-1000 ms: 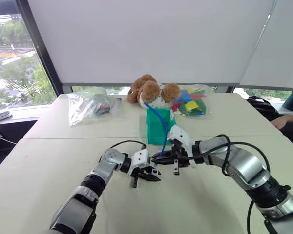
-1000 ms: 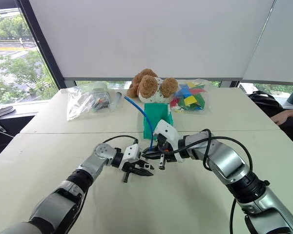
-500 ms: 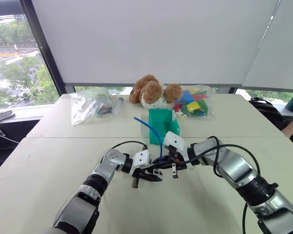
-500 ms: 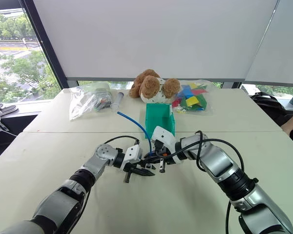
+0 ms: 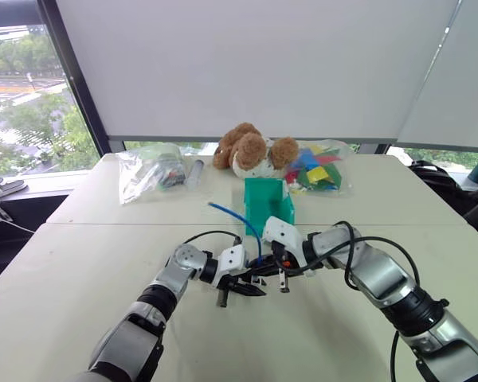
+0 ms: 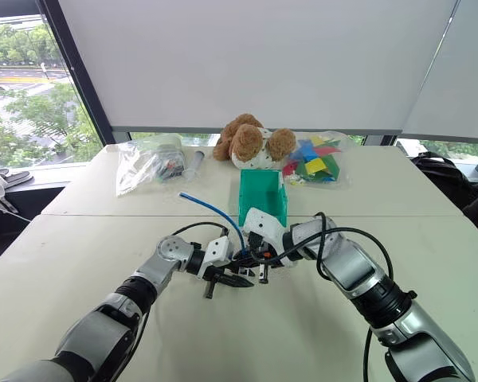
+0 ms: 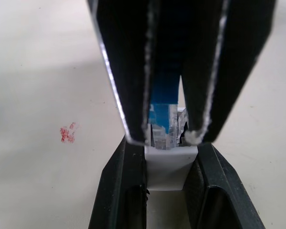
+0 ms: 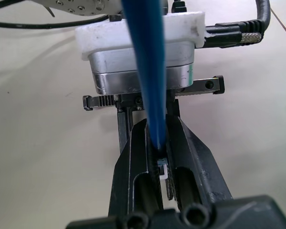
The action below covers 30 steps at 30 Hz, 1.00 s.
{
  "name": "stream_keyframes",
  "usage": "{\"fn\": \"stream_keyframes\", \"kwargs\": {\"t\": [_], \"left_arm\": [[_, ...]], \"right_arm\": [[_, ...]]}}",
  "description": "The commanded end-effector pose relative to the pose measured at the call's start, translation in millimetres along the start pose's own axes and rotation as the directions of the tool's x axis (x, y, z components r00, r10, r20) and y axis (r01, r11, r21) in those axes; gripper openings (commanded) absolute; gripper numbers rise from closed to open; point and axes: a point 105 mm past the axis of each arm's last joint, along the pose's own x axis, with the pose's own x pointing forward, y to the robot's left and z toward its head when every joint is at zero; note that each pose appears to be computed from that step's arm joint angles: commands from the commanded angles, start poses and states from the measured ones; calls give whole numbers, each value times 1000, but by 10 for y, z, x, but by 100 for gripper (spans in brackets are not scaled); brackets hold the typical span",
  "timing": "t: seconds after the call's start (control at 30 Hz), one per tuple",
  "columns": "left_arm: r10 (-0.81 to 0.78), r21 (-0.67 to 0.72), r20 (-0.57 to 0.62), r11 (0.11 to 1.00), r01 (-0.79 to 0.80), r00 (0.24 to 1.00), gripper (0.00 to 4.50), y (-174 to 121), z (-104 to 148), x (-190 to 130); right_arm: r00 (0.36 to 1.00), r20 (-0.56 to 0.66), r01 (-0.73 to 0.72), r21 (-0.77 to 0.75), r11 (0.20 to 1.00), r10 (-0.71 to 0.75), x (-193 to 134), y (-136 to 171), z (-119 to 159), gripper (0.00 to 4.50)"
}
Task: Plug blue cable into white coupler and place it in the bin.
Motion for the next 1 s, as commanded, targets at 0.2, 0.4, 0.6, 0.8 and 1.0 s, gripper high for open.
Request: {"fn": "stream_keyframes", "kwargs": {"t": [0.2, 0.4, 0.6, 0.8, 1.0], "left_arm": [[24, 14, -4, 1000, -24, 1000, 42, 64, 38, -16], [27, 17, -5, 1000, -27, 1000, 42, 72, 43, -20], [28, 20, -6, 999, -28, 1000, 42, 70, 41, -19], [31, 20, 0, 999, -31, 1000, 42, 77, 54, -7], [34, 15, 3, 999, -34, 999, 42, 72, 50, -1]], "right_arm": [[999, -42, -26, -28, 999, 25, -43, 33, -38, 0], [998, -50, -47, -21, 999, 46, -57, 40, -53, 0], [996, -67, -57, -21, 998, 55, -89, 4, -82, 0], [995, -68, -76, -7, 997, 75, -74, -33, -113, 0], [987, -112, -117, 21, 993, 118, 107, 22, -349, 0]]}}
